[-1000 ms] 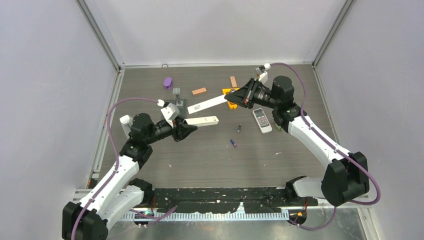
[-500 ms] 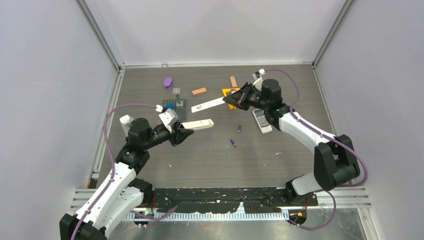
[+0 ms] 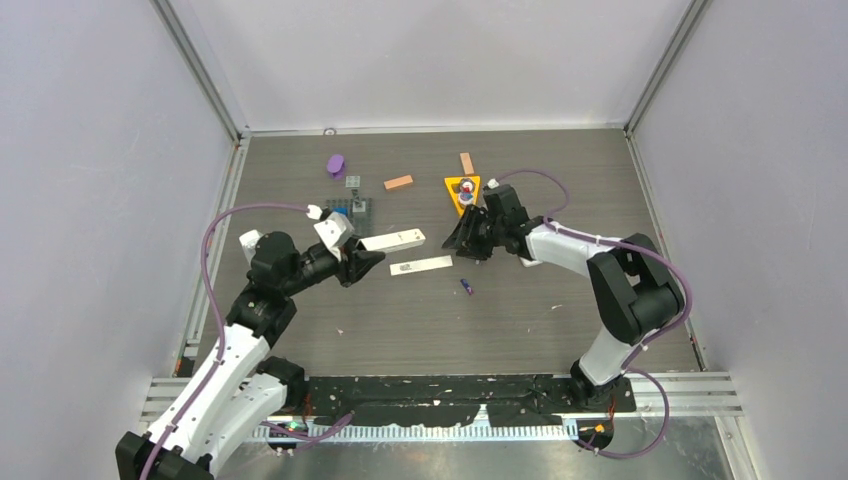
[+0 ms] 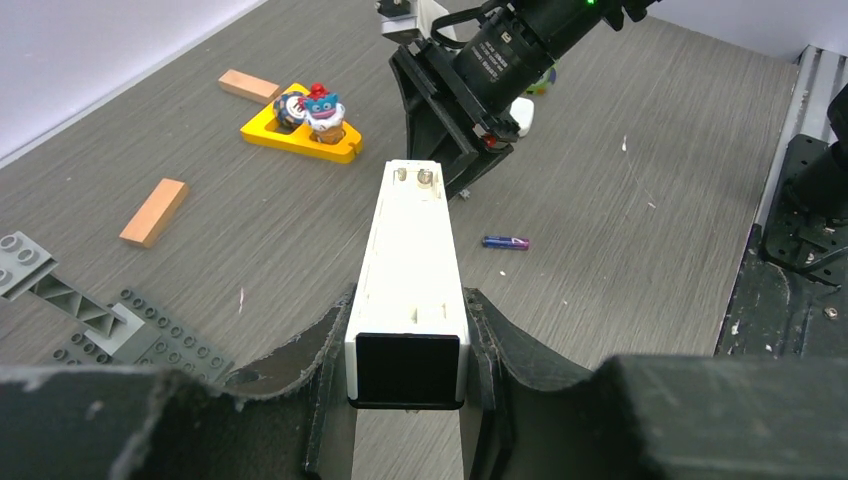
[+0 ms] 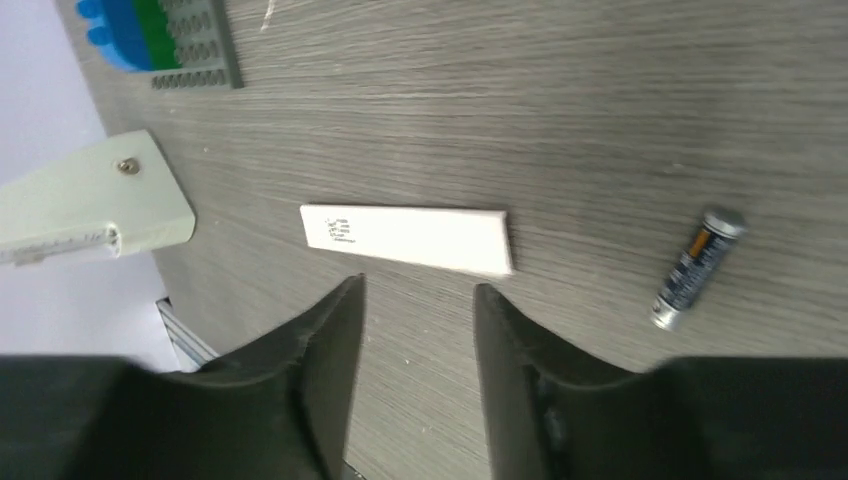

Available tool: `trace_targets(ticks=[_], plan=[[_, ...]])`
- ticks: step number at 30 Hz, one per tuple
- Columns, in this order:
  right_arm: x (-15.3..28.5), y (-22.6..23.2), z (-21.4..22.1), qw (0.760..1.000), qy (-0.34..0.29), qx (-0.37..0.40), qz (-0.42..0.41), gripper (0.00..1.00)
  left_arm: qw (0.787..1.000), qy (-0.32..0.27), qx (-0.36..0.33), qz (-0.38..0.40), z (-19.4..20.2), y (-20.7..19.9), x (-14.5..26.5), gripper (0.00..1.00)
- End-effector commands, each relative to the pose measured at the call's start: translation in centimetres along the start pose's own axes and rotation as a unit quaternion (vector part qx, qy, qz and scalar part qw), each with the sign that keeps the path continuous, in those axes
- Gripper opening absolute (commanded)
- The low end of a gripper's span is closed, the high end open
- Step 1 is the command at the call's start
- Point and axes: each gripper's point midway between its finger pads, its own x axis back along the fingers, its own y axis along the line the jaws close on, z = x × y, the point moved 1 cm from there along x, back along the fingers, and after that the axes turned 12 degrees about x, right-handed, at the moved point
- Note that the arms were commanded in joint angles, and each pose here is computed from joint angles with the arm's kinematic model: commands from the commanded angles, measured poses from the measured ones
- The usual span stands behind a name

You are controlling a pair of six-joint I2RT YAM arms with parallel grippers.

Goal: Load the batteries into the remote control
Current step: Place the battery cover at the center of the board, then adjust the remote control.

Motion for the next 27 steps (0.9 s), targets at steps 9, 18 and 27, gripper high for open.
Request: trace_targets(ticks=[9,18,27], plan=[[8.9,8.7,-4.4,0.974,-0.058,0.138,-0.172,0.79,0.992,-0.028,-0.055,0.106,-6.1,-4.3,0.7,0.00],[19.5,18.0,-6.1,0.878,-0.133,0.253,-0.383,0.84,0.967,-0.033,-0.065,0.242,-7.3,-8.6,1.6,0.00],[23.5,20.8,-0.2,0.777,-0.036,0.359,-0.515,0.89,0.947,-0.047,-0.109,0.300,-8.1,-10.6,2.9,0.00]])
